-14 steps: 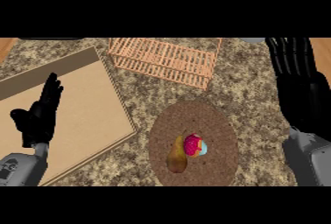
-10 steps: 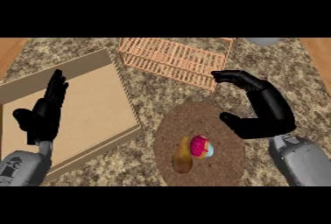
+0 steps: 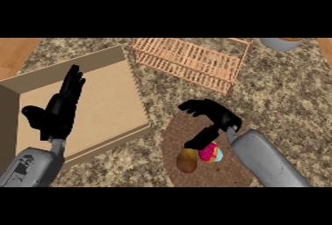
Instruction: Pick the cupcake from the placemat and place it in the tiered shelf
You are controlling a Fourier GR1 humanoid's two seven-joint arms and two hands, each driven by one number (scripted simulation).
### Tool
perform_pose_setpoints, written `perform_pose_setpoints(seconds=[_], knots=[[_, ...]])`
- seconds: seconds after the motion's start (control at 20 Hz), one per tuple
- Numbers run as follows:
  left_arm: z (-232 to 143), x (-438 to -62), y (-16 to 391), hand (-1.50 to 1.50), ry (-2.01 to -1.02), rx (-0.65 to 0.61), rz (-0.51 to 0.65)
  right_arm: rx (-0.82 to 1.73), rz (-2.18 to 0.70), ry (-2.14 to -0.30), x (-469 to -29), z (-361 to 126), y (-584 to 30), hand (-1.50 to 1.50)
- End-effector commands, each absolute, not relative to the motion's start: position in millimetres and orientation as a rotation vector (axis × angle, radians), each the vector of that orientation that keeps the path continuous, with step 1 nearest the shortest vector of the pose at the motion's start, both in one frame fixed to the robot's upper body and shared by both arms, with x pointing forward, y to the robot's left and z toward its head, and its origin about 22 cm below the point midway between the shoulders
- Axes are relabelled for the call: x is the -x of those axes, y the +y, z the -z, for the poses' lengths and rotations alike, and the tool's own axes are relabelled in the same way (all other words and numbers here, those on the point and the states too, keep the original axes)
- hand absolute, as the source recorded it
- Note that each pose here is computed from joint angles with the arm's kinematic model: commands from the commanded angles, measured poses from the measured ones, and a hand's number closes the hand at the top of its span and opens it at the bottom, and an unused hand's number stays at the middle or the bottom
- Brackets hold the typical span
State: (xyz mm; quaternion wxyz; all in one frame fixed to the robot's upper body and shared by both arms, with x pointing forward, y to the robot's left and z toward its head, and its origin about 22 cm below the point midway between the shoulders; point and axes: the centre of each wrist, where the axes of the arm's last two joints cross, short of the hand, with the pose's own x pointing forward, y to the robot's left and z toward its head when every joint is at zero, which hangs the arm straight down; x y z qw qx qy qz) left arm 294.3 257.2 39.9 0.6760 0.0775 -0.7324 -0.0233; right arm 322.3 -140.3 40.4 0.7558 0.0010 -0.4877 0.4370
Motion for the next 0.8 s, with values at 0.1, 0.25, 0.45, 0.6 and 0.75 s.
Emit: perform_pose_setpoints(seconds=[0.1,0.25,0.45,0.6,0.75], knots=[[-45,-291,240,0.0,-1.634,-0.154,0.039,-0.093,-1.256,-0.812,-352,-92,-51,-1.5],[-44,-287,248,0.0,-1.636,-0.155,0.023,-0.05,-1.534,-0.664,-345,-99,-23,-1.5],[-54,-288,257,0.0,-1.63,-0.16,0.035,-0.016,-1.739,-0.492,-349,-110,13,-1.5],[-45,-283,247,0.0,-1.612,-0.155,0.066,0.149,-1.972,-0.419,-335,-111,35,-1.5],[-53,-286,250,0.0,-1.646,-0.175,0.045,0.238,-2.12,-0.323,-330,-102,43,-1.5]])
